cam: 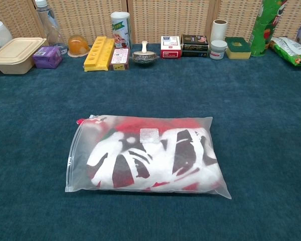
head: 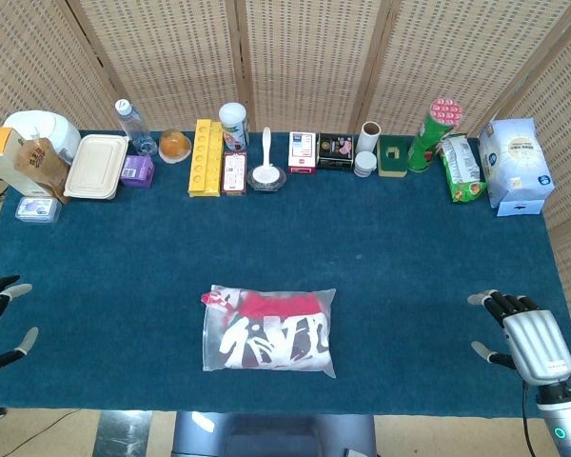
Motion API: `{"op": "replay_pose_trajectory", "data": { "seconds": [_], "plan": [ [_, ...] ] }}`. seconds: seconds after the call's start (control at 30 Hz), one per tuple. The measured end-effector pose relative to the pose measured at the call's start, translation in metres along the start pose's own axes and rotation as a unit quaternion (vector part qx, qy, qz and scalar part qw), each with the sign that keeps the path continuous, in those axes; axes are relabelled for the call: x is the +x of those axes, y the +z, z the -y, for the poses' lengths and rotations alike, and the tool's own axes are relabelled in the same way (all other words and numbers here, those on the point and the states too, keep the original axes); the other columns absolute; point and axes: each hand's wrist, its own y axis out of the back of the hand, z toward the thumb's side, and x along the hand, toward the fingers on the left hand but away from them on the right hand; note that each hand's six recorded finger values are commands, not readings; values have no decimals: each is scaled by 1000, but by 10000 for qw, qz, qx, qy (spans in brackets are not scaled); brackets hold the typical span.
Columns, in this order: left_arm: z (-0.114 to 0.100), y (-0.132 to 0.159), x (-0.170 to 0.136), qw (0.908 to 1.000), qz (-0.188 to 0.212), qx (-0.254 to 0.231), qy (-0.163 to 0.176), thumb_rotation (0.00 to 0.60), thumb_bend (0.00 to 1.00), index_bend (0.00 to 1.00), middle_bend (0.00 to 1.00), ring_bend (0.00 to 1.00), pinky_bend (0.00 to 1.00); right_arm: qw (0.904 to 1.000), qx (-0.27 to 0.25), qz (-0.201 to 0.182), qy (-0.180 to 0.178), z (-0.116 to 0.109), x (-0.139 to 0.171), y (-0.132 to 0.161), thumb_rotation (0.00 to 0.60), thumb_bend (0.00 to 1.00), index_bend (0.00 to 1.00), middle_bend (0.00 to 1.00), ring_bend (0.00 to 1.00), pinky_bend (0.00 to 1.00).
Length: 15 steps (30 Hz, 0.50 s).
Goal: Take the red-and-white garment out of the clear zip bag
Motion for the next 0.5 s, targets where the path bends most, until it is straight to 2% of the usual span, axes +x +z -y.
{"op": "replay_pose_trajectory", "data": {
  "seconds": [0.2,0.5],
  "plan": [
    [2,0,0,10000,-6,4,-45,600,283,245,181,119,180,10000,-16,3,35,2,-1,0,600,120,334,375,447,431],
    [-5,3,0,10000,38,33,63,600,282,245,181,119,180,10000,-76,-6,16,1,-2,-2,600,121,335,375,447,432]
  ]
}}
